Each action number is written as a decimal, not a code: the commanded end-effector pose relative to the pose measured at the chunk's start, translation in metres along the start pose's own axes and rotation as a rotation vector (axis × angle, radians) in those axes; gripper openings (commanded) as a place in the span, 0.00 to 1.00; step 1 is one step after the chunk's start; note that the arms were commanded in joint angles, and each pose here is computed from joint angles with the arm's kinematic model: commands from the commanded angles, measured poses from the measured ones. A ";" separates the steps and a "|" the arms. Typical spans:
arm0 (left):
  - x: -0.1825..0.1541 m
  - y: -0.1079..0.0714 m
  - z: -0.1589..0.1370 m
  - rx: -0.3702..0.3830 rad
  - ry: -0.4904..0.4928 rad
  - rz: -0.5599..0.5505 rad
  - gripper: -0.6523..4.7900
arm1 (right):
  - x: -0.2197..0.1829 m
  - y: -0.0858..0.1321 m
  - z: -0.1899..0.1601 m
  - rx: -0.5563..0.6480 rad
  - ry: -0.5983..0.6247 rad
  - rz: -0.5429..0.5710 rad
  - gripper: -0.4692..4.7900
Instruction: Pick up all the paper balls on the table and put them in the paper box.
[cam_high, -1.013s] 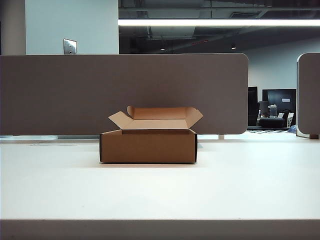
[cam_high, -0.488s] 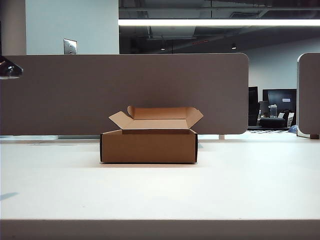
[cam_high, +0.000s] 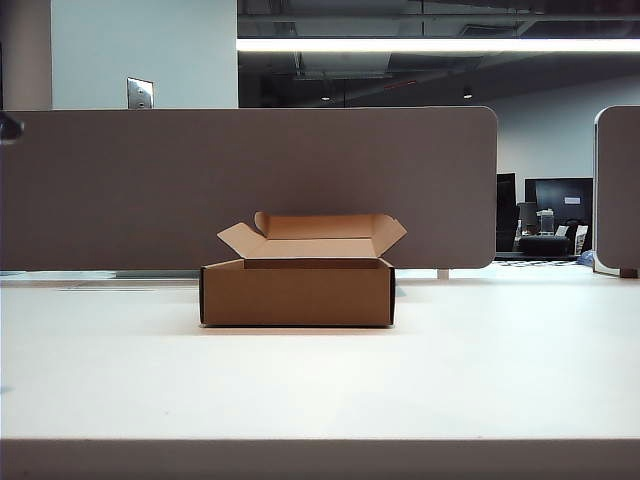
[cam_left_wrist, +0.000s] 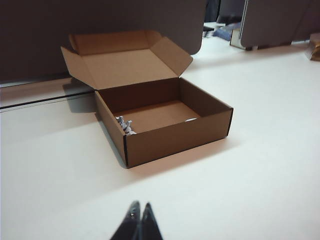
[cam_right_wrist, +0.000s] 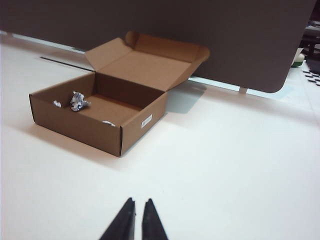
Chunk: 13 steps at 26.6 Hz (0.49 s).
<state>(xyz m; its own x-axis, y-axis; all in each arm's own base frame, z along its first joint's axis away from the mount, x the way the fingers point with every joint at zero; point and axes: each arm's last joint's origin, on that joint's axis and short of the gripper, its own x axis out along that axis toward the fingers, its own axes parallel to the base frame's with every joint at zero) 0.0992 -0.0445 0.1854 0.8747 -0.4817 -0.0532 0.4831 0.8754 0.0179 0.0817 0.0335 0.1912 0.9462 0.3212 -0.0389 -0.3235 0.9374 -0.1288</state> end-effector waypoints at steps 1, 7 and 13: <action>-0.002 0.001 -0.005 0.006 -0.014 0.037 0.11 | 0.003 0.000 -0.002 0.013 -0.053 -0.003 0.17; -0.008 0.001 -0.019 0.006 0.007 0.073 0.11 | 0.010 0.003 -0.025 0.026 -0.004 -0.028 0.17; -0.010 0.002 -0.028 0.015 0.026 0.096 0.11 | 0.011 0.002 -0.032 0.025 0.030 -0.094 0.17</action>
<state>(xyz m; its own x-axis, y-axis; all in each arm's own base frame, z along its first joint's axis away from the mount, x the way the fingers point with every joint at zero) 0.0901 -0.0372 0.1557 0.9141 -0.3959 -0.0874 0.3995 0.9163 0.0289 0.0907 0.0349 0.1585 0.9654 0.2511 -0.0706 -0.2578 0.9596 -0.1125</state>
